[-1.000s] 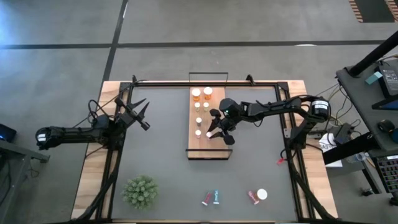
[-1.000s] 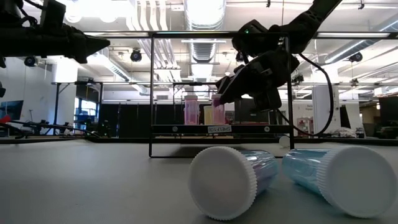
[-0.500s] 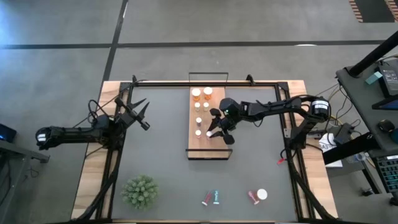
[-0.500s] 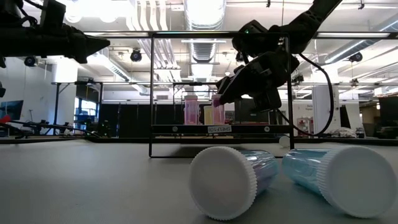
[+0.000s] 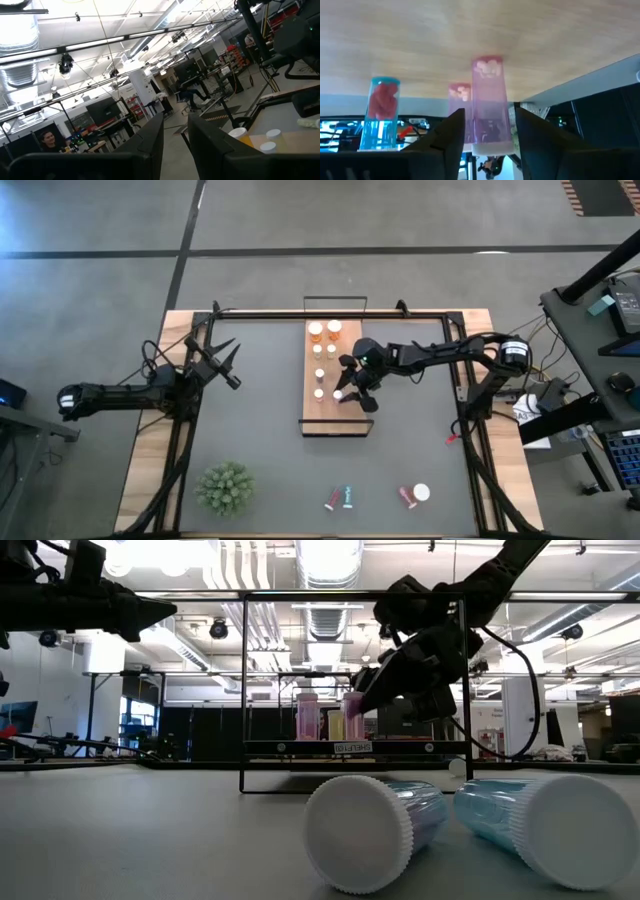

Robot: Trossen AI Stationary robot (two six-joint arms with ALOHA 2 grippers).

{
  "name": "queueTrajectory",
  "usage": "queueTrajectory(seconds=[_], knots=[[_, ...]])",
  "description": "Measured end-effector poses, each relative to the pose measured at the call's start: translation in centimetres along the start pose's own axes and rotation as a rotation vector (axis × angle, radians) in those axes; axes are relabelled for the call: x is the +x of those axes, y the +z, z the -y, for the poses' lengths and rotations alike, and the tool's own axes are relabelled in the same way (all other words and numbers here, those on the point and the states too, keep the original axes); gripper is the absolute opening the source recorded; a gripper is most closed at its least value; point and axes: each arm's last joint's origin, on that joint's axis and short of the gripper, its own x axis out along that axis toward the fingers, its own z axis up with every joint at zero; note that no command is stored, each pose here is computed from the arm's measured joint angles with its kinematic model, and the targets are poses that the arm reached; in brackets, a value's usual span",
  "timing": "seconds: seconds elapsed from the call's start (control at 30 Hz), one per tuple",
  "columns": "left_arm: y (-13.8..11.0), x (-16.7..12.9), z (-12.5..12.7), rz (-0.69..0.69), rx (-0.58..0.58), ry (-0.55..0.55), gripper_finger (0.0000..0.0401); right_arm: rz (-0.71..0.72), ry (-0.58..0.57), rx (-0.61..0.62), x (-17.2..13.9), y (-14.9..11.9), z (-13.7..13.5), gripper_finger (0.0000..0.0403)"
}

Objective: Pick and place medicine bottles onto shelf by color
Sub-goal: Put the orange pill bottle on the shelf aligned with the other orange pill bottles

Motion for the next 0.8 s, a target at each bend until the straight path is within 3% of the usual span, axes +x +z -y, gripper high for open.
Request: queueTrajectory(seconds=[0.2, 0.43, 0.8], knots=[[0.0, 0.0, 0.0, 0.0, 0.0, 0.0, 0.0072, -0.003, -0.003, -0.014, 0.0, 0.0, 0.0, 0.0196], [0.0, 0.0, 0.0, 0.0, 0.0, 0.0, 0.0072, -0.016, 0.005, -0.011, -0.7, -0.3, 0.4, 0.0201], [0.0, 0.0, 0.0, 0.0, 0.0, 0.0, 0.0072, 0.095, 0.062, 0.032, -4.7, -0.7, 2.6, 0.0202]])
